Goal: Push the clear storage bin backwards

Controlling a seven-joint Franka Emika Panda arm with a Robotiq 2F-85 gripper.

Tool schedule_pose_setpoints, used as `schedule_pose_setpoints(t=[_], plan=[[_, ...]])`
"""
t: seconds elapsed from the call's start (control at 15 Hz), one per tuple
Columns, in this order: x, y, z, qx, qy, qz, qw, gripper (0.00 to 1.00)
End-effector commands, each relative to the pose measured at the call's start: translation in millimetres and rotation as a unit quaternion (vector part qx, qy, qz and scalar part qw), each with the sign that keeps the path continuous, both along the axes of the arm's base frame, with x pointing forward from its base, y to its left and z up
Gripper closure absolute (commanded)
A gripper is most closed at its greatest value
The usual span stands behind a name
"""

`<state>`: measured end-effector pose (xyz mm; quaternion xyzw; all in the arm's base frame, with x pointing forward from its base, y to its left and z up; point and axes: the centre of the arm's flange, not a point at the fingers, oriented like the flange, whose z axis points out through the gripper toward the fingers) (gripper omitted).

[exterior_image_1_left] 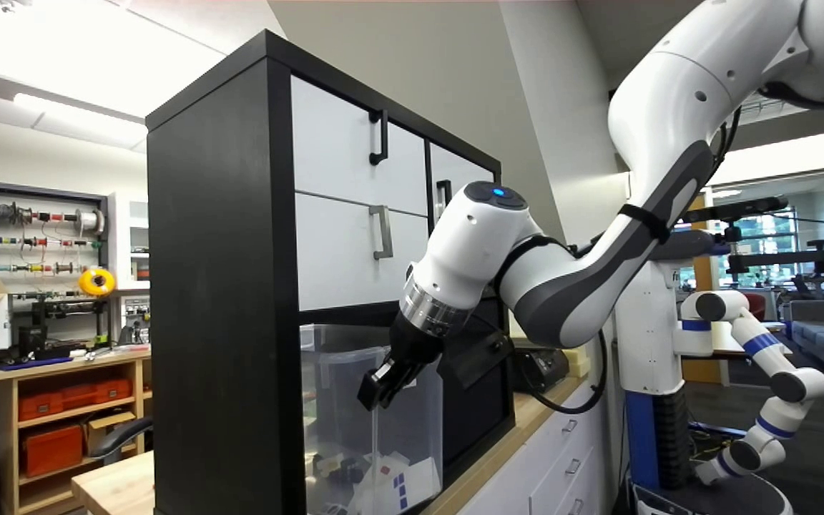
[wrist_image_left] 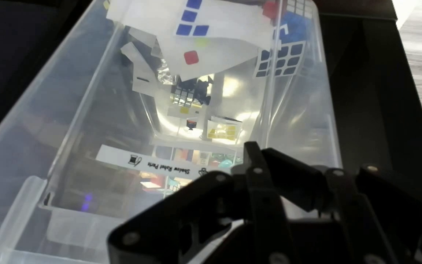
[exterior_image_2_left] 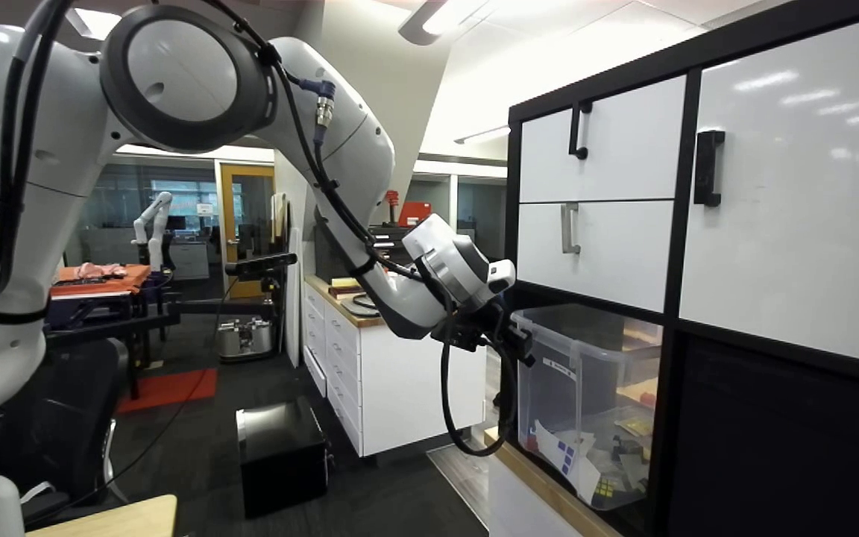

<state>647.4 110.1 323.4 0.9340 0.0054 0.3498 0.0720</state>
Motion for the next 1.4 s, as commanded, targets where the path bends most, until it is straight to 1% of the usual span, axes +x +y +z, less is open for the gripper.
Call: schedule_pose_setpoints(t=[0.0,0.07,0.2,0.33,0.4,0.53,0.8,0.93,1.13,1.2,1.33], plan=[[13,-1,-2,-0.008,-0.018,-0.008,0.9998,0.71],[12,-1,-3,-0.008,-0.016,-0.006,0.9998,0.7],[0,-4,-3,-0.011,0.004,-0.003,0.9999,0.58],[-17,-3,-5,-0.015,0.048,-0.006,0.9987,0.45],[-30,-1,-9,-0.011,0.08,-0.005,0.9967,0.38],[-51,9,-23,-0.006,0.126,-0.005,0.992,0.25],[-85,24,-36,-0.003,0.193,-0.012,0.9812,0.0],[-97,27,-32,0.003,0.22,-0.012,0.9754,0.0],[-110,31,-24,-0.001,0.244,-0.019,0.9695,0.0],[-89,36,-44,0.014,0.231,-0.014,0.9728,0.0],[-96,38,-36,0.01,0.236,-0.016,0.9717,0.0]])
